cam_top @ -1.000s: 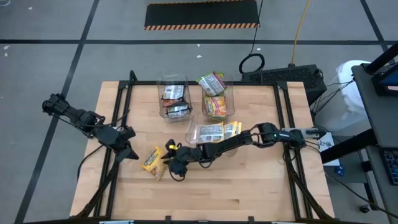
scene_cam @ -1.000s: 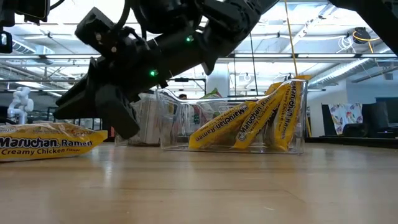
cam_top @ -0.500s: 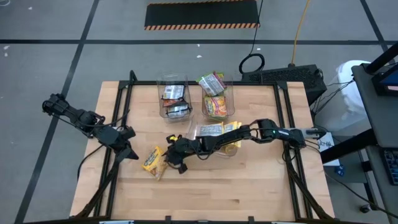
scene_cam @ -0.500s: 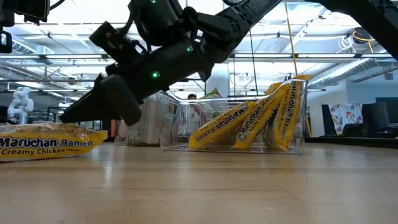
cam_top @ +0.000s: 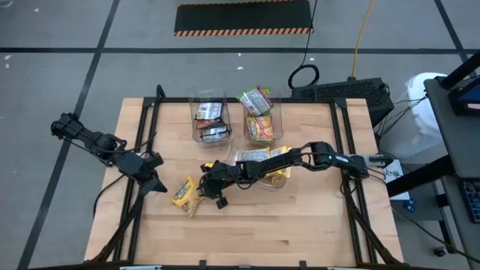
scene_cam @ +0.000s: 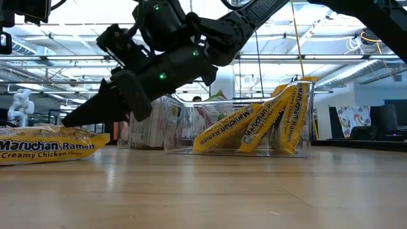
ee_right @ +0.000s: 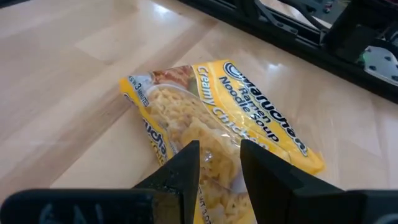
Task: Sort Maruchan noodles
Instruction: Put the yellow noodle pack into the bottom transparent bin
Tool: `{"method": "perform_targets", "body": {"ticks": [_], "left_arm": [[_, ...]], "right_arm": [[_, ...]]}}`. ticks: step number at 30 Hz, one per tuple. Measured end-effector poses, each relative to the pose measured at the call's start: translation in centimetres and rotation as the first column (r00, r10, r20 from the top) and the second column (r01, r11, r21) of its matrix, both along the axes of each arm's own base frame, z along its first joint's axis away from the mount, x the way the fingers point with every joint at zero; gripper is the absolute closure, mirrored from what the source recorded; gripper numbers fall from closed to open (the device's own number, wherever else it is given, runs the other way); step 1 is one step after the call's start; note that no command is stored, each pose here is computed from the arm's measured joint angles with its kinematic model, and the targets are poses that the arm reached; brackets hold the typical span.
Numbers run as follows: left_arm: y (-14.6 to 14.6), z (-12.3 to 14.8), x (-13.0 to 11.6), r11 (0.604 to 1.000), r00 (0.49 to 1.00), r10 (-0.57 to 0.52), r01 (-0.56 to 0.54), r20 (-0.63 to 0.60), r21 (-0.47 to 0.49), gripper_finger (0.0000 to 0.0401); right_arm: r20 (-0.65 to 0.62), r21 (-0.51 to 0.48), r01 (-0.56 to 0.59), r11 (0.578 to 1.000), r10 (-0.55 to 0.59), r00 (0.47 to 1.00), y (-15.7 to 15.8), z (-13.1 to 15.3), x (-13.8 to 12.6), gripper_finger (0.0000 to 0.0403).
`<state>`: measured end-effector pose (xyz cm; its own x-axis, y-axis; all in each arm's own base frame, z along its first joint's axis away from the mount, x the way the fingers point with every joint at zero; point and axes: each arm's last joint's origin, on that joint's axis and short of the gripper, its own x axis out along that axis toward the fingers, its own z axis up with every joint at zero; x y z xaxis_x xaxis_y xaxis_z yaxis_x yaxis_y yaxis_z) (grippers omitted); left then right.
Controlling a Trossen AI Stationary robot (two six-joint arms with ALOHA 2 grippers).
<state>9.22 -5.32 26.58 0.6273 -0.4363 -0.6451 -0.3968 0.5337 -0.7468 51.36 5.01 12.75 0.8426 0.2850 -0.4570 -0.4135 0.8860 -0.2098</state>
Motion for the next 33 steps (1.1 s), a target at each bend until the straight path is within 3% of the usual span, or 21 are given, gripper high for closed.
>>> {"method": "perform_targets", "body": {"ticks": [14, 33], "left_arm": [[0.0, 0.0, 0.0, 1.000, 1.000, 0.003, -0.003, -0.001, -0.002, 0.0375], [-0.1, 0.1, 0.0, 1.000, 1.000, 0.001, -0.001, -0.006, -0.026, 0.0375]], "right_arm": [[-0.051, -0.068, 0.072, 0.995, -0.075, 0.996, -1.1, -0.5, -0.2, 0.0293], [-0.135, 0.011, 0.074, 0.997, -0.072, 0.988, -1.4, -2.6, -0.2, 0.0294]]}}
